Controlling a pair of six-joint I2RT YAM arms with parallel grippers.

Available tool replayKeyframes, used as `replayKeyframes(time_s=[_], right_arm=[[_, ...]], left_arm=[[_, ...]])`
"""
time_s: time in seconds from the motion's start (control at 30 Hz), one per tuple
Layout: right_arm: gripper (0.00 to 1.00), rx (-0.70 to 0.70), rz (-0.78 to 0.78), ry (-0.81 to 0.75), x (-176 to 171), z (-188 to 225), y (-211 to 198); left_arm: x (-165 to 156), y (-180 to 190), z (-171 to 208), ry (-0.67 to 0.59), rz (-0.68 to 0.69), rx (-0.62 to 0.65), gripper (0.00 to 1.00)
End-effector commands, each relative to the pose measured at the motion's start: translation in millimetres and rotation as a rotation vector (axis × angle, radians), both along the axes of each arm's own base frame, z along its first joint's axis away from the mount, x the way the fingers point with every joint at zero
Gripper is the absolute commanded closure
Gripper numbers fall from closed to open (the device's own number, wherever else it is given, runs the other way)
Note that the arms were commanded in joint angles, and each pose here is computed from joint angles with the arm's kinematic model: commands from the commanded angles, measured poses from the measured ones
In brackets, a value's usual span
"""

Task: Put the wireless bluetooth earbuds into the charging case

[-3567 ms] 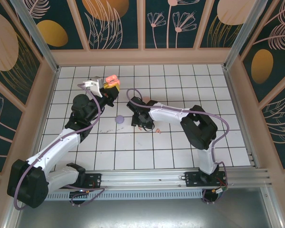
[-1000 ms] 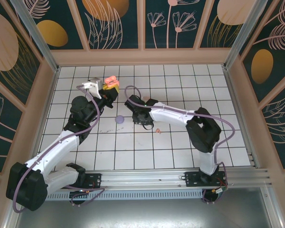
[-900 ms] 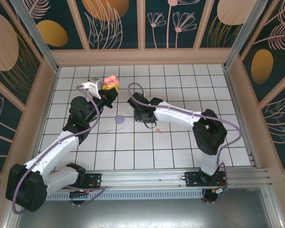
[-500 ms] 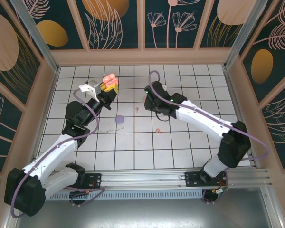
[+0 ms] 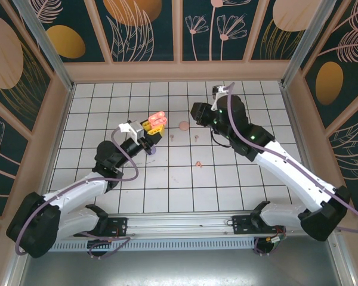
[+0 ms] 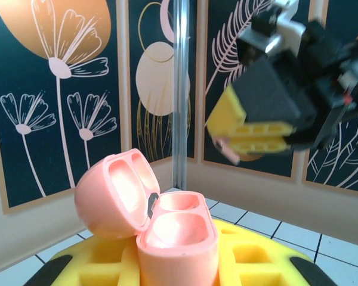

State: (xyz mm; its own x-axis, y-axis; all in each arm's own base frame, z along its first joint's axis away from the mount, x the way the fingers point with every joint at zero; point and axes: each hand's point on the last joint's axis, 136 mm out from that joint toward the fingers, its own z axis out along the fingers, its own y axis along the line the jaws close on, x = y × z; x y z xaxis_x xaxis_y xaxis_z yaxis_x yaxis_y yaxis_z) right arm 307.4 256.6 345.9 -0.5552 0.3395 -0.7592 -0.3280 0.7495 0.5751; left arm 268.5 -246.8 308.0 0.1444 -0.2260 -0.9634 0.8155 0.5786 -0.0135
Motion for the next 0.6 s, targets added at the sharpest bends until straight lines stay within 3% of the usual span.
replayKeyframes(time_s=[0.0,0.3,0.57], right_arm=[[0.75,0.102,0.113,-0.206,-14.4,45.7,9.3],[0.75,0.221,0.281,-0.428,-45.6,78.9,23.7],[0.75,0.326,0.301,-0.493,-51.6,93.6,27.1]], left_arm=[[-10.4,-2.7,24.0,-0.149,0.001,-0.032,1.0],[-1.0,-23.5,30.9,-0.219,0.02,0.036,1.0],[5.6,-30.9,45.3,-0.27,0.067,0.023,1.0]])
